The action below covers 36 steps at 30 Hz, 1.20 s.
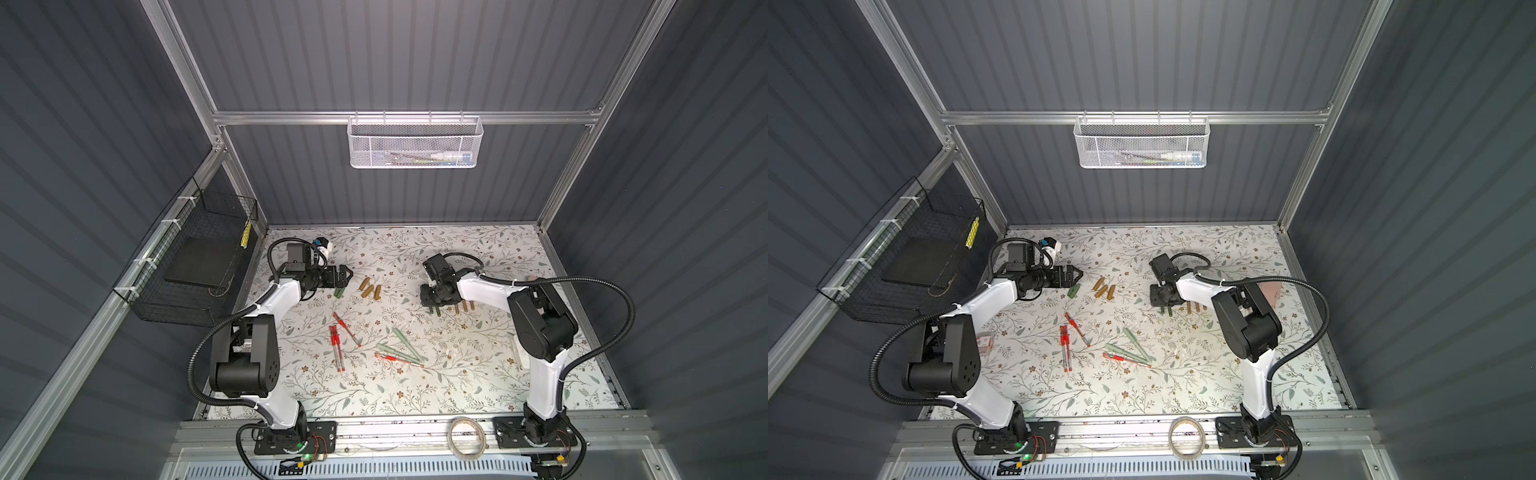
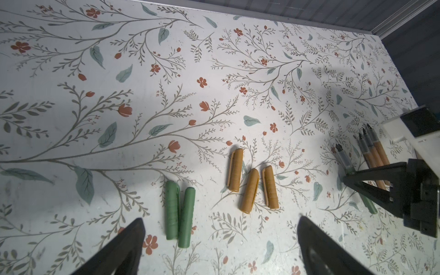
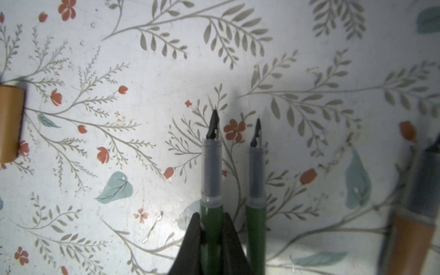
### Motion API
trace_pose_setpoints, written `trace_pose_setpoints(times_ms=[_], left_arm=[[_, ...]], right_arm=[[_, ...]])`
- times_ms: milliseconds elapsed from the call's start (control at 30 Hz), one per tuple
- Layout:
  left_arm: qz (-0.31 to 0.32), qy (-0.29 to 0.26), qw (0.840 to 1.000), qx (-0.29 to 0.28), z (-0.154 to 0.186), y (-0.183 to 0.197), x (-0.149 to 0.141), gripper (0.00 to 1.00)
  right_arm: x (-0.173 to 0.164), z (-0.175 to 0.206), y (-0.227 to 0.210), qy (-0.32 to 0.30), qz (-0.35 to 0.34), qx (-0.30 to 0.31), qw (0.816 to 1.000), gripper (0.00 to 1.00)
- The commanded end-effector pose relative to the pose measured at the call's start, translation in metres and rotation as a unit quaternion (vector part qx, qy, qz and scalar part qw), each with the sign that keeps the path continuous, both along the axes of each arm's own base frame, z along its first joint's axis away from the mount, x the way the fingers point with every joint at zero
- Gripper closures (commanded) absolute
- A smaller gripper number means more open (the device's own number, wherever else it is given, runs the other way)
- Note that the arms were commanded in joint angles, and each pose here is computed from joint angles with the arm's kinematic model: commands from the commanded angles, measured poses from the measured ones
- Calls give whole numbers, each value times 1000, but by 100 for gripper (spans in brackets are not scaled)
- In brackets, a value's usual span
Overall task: Remove pen caps from pens
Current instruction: Place the pen at the center of the table.
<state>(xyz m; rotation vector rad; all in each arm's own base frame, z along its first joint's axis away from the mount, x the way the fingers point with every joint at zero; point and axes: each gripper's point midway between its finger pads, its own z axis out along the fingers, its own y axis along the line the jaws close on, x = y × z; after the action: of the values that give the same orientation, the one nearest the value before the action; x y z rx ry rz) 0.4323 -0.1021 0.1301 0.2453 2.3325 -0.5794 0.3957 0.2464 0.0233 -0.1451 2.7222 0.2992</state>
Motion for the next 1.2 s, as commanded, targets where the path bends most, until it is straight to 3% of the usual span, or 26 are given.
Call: trace_pose_setpoints(times_ms=[0, 667, 967, 1167], left_arm=[[-4, -14, 1000, -13, 17, -3, 0, 0], [5, -12, 1000, -22, 16, -1, 3, 0], [4, -10, 1000, -26, 18, -2, 2, 0], [9, -7, 1000, -26, 15, -1, 3, 0]], right_arm=[[0, -5, -4, 6, -1, -16, 1000, 96], [-9, -2, -5, 11, 7, -31, 999, 79], [-11, 35, -4, -19, 11, -19, 1000, 75], [-40, 65, 8, -41, 42, 7, 998, 70]])
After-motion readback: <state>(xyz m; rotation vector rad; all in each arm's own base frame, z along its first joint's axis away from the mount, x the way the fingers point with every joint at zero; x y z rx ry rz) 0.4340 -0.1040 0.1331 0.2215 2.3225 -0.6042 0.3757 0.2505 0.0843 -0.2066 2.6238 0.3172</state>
